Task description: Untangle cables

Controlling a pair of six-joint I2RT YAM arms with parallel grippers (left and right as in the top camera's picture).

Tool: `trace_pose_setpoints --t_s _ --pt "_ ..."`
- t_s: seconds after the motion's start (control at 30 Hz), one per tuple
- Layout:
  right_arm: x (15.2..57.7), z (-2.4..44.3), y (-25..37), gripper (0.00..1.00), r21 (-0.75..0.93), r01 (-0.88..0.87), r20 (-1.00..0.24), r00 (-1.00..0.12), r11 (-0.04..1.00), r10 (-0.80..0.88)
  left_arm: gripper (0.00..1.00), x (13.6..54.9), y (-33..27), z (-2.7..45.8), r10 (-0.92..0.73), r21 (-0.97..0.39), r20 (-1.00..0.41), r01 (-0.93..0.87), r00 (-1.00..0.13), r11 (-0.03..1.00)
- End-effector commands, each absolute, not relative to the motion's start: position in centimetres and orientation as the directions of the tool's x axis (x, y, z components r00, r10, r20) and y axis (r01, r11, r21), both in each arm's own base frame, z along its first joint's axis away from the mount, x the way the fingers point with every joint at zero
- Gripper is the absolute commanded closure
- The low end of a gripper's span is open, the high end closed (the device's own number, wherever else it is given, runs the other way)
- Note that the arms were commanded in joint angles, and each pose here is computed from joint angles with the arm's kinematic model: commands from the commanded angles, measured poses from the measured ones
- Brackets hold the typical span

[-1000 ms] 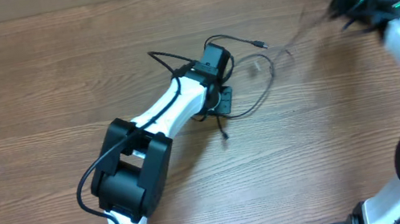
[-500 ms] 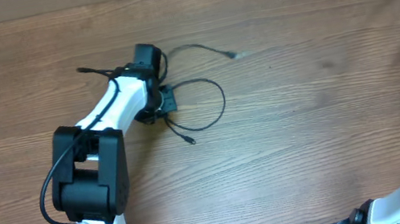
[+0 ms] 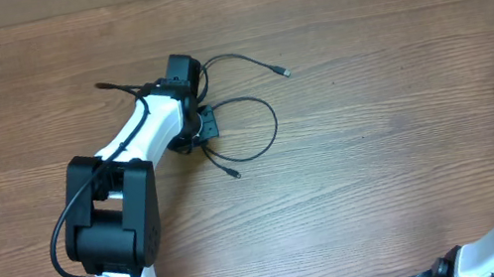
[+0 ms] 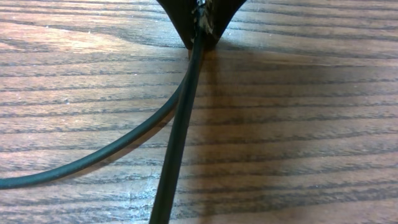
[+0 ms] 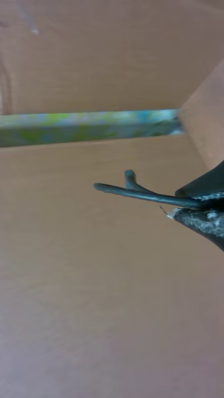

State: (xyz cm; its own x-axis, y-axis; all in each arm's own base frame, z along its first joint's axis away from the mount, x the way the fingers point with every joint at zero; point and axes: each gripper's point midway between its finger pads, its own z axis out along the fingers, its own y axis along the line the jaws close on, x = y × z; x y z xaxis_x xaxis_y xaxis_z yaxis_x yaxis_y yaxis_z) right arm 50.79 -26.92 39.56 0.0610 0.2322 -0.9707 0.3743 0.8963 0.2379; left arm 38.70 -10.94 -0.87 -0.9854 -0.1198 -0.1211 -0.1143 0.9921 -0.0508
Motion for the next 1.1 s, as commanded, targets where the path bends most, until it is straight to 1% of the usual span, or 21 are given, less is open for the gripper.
trace_pose_setpoints --t_s 0.0,0.07,0.13,0.23,0.33,0.4,0.47,0.53,0.63,0.7,0.77,0.83,0.97,1.03,1.07 --pt "50.4 42.5 -27.3 0.96 0.3 0.361 -0.952 0.171 0.883 0.254 0.96 32.4 -8.1 -8.3 -0.129 0.111 0.094 -0.118 -0.987 0.987" --pt "50.3 44.2 -27.2 0.96 0.341 0.331 -0.932 0.24 0.88 0.27 0.96 32.7 -8.6 -8.4 -0.125 0.094 0.084 -0.117 -0.989 0.989" --pt "50.2 45.8 -26.9 0.96 0.345 0.297 -0.92 0.295 0.89 0.258 0.96 33.0 -8.8 -8.4 -0.122 0.085 0.073 -0.116 -0.99 0.99" --pt "49.9 46.9 -27.6 0.96 0.334 0.319 -0.91 0.354 0.887 0.216 0.96 33.2 -9.1 -8.5 -0.116 0.081 0.061 -0.111 -0.991 0.991" --pt "49.9 46.1 -29.8 0.96 0.352 0.398 -0.898 0.399 0.847 0.186 0.96 33.5 -9.4 -8.5 -0.109 0.076 0.048 -0.106 -0.993 0.992" --pt "50.6 44.5 -31.0 0.96 0.353 0.42 -0.903 0.385 0.836 0.189 0.96 33.7 -9.6 -8.5 -0.106 0.072 0.039 -0.103 -0.994 0.992" --pt "52.2 41.9 -32.1 0.96 0.357 0.438 -0.915 0.34 0.825 0.215 0.96 33.8 -9.7 -8.5 -0.123 0.072 0.034 -0.12 -0.992 0.99" --pt "54.1 38.4 -32.7 0.96 0.358 0.443 -0.928 0.269 0.822 0.259 0.96 33.8 -9.8 -8.5 -0.135 0.072 0.033 -0.132 -0.99 0.989" --pt "57.7 30.7 -31.9 0.96 0.381 0.414 -0.921 0.09 0.827 0.379 0.96 33.7 -9.9 -8.5 -0.133 0.072 0.034 -0.13 -0.991 0.989" --pt "58.8 25.4 -31.6 0.96 0.394 0.449 -0.895 -0.012 0.802 0.446 0.96 33.7 -9.9 -8.5 -0.131 0.072 0.035 -0.128 -0.991 0.989" --pt "58.9 20.6 -31.6 0.96 0.396 0.526 -0.859 -0.078 0.753 0.507 0.96 33.5 -10.0 -8.5 -0.129 0.07 0.043 -0.126 -0.991 0.99" --pt "58.8 17.6 -31.6 0.96 0.377 0.573 -0.839 -0.121 0.728 0.53 0.96 33.4 -10.2 -8.5 -0.127 0.067 0.045 -0.124 -0.991 0.99" --pt "58.9 12.9 -30.1 0.95 0.353 0.598 -0.79 -0.221 0.719 0.571 0.96 33.8 -10.8 -8.6 -0.128 0.043 0.032 -0.127 -0.991 0.991" --pt "58.7 11.1 -29.4 0.86 0.34 0.61 -0.766 -0.261 0.715 0.587 0.96 33.8 -11.2 -8.6 -0.128 0.028 0.032 -0.127 -0.991 0.991" --pt "58.7 10.8 -29.2 0.78 0.338 0.612 -0.76 -0.271 0.715 0.591 0.96 33.8 -11.3 -8.6 -0.127 0.023 0.035 -0.126 -0.991 0.992"
